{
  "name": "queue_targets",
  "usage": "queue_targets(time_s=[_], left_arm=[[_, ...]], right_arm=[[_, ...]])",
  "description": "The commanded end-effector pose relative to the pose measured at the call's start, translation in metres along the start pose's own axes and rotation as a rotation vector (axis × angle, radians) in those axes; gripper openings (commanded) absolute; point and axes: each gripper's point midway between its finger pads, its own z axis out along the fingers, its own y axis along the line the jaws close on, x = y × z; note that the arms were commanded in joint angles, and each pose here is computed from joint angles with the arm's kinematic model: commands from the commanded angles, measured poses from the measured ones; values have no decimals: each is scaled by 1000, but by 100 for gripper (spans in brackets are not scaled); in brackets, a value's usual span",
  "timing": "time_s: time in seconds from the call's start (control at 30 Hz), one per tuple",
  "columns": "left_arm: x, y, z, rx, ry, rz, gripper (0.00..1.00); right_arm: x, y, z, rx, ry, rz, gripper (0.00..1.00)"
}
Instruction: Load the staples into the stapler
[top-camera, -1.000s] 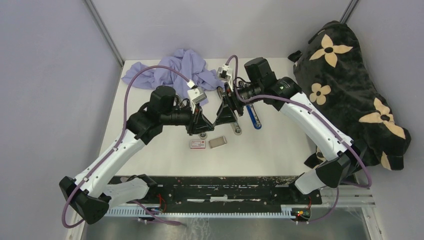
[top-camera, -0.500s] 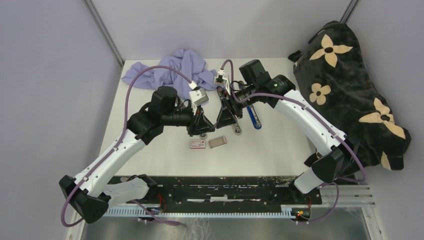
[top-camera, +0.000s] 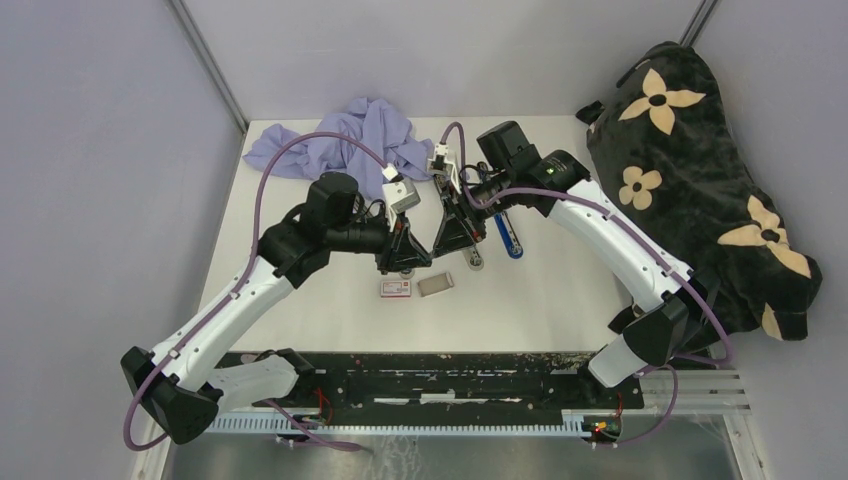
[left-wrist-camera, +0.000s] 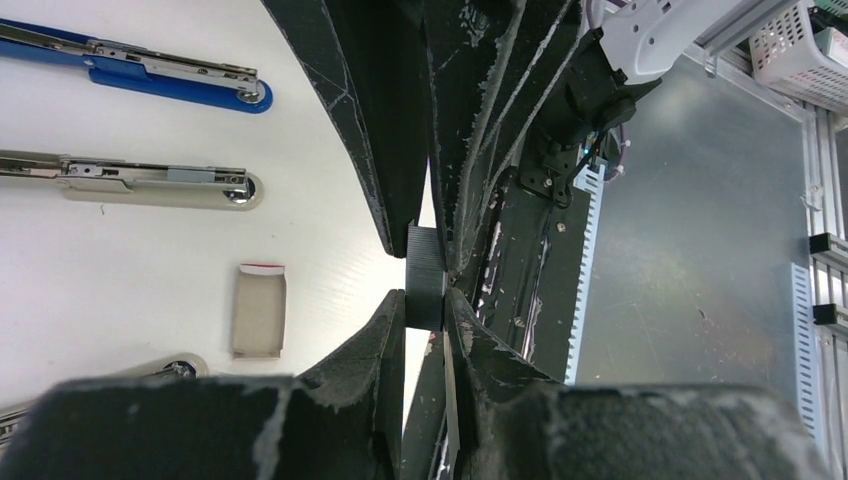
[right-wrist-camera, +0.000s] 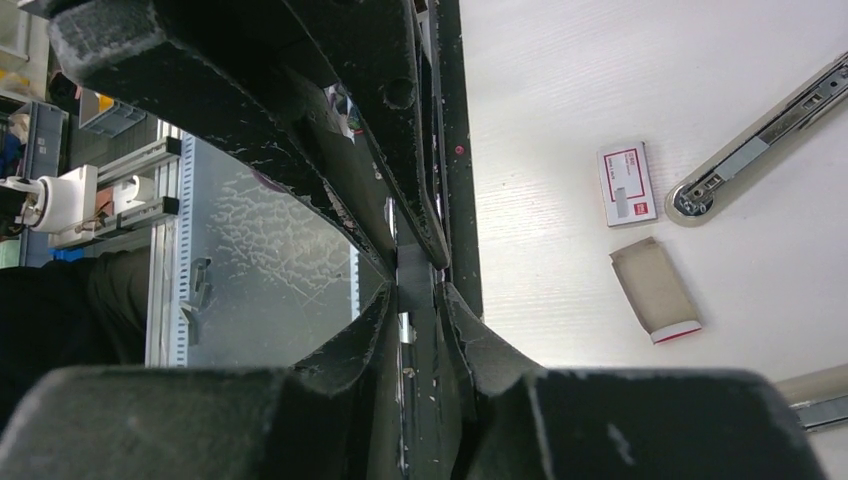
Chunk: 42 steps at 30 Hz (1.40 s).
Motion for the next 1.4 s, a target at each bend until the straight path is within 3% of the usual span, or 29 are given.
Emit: queue_targets(time_s=[0.0, 0.17, 0.23, 0.47, 0.63, 0.9, 1.13, 1.37], left_arm=[[-19, -3, -3, 9, -47, 80, 12], [-12, 4, -2, -27, -34, 68, 25], [-10, 11, -3, -68, -31, 67, 35], [-12, 58, -22, -395, -83, 1, 65], [-17, 75, -41, -564, -168, -99, 78], [2, 106, -73, -840, -261, -301, 89], [41, 135, -91, -1057, -169, -433, 94], [59, 159, -118, -1137, -129, -482, 97]], right_arm=[[-7, 14, -5, -36, -20, -76, 19], [-2, 2, -10, 67, -8, -90, 14], [0, -5, -13, 124, -6, -93, 13], [12, -51, -32, 438, -36, -68, 12], [28, -91, -46, 636, -59, -16, 12], [54, -150, -66, 861, -128, 86, 13], [78, -196, -92, 1048, -162, 177, 14], [103, -239, -108, 1143, -160, 279, 15]])
